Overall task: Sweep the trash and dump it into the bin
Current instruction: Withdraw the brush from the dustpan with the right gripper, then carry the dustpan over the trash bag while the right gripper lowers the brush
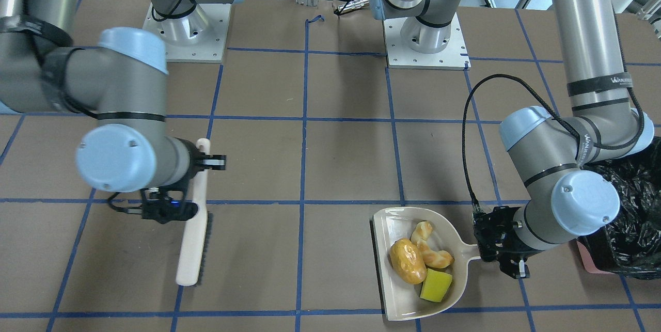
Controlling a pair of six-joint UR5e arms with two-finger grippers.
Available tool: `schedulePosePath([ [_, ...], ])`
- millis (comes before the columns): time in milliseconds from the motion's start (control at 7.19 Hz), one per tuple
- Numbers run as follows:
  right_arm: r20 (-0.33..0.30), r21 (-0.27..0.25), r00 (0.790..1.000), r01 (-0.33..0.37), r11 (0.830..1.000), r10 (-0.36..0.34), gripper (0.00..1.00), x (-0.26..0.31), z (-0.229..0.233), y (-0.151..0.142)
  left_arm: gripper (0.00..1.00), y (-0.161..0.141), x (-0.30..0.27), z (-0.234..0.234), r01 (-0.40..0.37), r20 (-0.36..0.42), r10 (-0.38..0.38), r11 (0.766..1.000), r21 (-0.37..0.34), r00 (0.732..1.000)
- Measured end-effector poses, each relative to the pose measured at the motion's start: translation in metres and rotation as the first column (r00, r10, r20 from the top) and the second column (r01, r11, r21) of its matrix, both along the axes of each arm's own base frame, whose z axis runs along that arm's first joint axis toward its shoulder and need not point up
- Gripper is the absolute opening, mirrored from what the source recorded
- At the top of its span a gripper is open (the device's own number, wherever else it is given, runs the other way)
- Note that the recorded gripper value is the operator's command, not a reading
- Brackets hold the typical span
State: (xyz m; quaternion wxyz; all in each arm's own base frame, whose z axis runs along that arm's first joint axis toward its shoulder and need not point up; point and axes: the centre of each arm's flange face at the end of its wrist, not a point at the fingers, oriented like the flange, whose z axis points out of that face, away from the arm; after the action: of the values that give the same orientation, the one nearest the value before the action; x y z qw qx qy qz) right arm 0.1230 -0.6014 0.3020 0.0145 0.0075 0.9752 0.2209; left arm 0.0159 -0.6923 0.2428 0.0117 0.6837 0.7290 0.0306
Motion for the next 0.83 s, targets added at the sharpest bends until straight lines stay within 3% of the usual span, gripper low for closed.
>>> schedulePosePath([
  [417,-0.047,-0.045,0.998,-0.041,0.998,0.038,0.00,-0.178,0.000,0.016,0.00,0.009,0.055,0.030,-0.071,-0.075,0.070,0.997,-0.010,0.995],
  [834,-0.080,-0.073,0.996,-0.051,0.996,0.046,0.00,-0.222,-0.024,0.011,0.00,0.028,0.153,0.099,-0.008,-0.086,0.008,1.000,-0.004,0.996],
])
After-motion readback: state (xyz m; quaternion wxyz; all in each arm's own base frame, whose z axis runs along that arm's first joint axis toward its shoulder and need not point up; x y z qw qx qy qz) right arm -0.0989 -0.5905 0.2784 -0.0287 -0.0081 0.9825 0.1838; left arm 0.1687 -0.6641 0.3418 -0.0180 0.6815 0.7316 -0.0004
